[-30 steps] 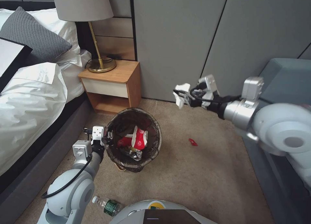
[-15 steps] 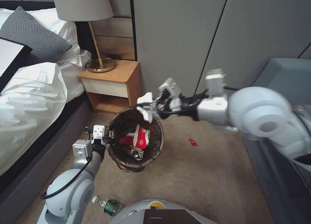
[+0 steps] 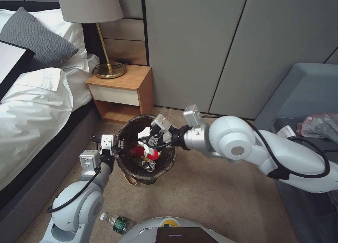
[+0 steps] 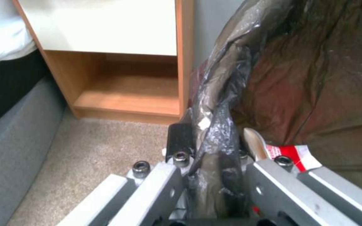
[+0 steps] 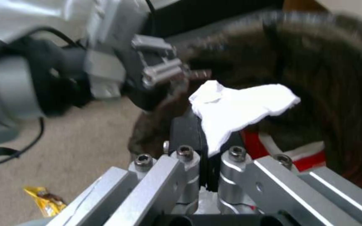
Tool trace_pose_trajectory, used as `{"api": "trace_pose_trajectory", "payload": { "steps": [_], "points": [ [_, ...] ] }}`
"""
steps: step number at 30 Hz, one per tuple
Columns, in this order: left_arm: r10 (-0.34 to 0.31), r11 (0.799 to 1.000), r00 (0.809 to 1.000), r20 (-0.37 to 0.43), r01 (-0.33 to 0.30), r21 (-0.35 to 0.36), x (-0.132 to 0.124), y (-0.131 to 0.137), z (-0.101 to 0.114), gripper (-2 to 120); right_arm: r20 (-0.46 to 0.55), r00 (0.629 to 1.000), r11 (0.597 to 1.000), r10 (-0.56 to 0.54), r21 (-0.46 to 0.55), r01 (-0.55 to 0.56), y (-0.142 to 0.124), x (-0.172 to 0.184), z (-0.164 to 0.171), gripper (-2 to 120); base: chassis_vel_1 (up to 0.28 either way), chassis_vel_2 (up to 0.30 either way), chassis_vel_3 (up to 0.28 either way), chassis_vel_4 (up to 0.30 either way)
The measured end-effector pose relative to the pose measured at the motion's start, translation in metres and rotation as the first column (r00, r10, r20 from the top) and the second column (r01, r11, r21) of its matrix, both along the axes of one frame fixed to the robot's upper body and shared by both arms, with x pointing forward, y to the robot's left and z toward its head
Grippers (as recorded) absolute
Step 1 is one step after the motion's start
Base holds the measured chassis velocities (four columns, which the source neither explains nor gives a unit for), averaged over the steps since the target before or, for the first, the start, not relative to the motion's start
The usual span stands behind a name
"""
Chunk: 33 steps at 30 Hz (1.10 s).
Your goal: Pick up the trash bin, then pick up the garbage from the floor and place it into the trash bin.
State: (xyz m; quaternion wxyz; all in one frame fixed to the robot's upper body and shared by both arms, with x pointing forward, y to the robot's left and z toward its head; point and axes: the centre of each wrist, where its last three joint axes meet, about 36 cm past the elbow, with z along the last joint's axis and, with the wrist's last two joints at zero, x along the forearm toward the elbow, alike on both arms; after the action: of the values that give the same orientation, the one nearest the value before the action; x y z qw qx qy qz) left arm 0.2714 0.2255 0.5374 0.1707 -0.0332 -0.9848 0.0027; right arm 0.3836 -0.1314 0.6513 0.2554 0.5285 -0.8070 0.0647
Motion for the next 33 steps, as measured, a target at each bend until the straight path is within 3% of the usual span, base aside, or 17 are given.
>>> {"api": "trace_pose_trajectory", "payload": {
  "steps": [10, 18, 33],
  "points": [
    [-0.009, 1.000, 1.000, 0.007, 0.009, -0.002, -0.004, 0.000, 0.004, 0, -0.038, 0.999, 0.999, -0.028, -0.030, 0.027, 0.004, 0.007, -0.028, 0, 0.000, 0.000, 0.000, 0.000],
    [-0.010, 1.000, 1.000, 0.007, 0.010, -0.008, -0.004, 0.000, 0.004, 0, -0.006, 0.998, 0.997, -0.066, 0.028, 0.067, -0.001, 0.011, -0.020, 33, 0.000, 0.000, 0.000, 0.000],
    [-0.013, 1.000, 1.000, 0.013, 0.013, -0.010, -0.004, 0.000, 0.005, 0, 0.017, 0.995, 0.992, -0.095, 0.080, 0.093, -0.010, 0.007, -0.011, 82, 0.000, 0.000, 0.000, 0.000]
  ]
}}
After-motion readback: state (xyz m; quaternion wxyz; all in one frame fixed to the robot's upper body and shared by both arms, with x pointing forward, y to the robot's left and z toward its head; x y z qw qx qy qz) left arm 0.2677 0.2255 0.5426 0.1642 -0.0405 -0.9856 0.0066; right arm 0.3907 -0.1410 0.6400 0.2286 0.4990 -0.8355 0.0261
